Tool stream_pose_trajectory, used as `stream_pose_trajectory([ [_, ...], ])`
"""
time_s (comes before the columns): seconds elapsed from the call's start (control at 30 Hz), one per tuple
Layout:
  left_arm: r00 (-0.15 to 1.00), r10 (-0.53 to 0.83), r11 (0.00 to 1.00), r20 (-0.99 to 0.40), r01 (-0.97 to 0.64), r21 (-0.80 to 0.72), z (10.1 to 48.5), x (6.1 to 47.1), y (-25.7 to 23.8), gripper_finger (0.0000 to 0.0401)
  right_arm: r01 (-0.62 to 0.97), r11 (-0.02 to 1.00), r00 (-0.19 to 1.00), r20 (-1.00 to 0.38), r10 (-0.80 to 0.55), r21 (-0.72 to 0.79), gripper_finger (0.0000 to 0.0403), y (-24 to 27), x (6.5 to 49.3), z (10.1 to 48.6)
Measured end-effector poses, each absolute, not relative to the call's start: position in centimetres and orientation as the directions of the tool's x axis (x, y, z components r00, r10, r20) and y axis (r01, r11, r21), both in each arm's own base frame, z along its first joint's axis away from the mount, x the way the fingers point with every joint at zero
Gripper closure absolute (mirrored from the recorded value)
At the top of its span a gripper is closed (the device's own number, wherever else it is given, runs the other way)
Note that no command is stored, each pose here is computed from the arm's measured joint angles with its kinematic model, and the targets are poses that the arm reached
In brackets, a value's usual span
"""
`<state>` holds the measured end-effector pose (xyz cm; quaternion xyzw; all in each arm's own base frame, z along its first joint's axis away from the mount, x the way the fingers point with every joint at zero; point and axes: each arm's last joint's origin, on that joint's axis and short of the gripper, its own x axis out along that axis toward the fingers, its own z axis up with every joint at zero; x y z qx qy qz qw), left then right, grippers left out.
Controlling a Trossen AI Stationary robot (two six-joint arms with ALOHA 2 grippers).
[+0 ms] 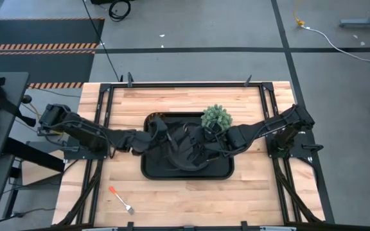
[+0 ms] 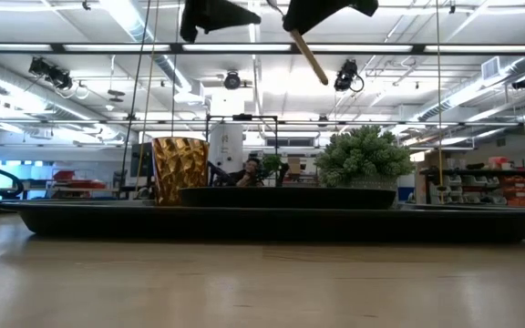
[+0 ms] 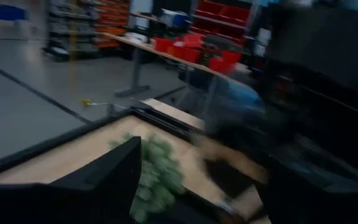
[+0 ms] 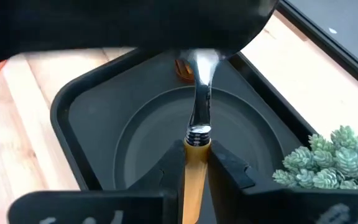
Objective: Pick and place plate/cup/fork/spoon on tray
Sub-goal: Put the orange spoon on the black serving tray to the left of the black plate
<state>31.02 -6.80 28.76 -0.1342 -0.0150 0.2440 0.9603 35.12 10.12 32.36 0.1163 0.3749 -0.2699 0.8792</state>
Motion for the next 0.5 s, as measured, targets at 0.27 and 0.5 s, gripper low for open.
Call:
stream_pose_trajectory([
  [0.27,0.865,0.501,0.814,-0.035,-0.485,-0.319,28.8,31.5,-4.5,0.0132,0.575,0.818,0.570,-0.721,-0.394,0.007,0.0348,9.9,35.2,32.4],
  [0.5,0.875,0.482,0.811,-0.041,-0.463,-0.357,28.7,31.6,-4.5,0.0273,0.601,0.799,0.562,-0.723,-0.401,0.024,0.0348,9.2,35.4,32.3],
])
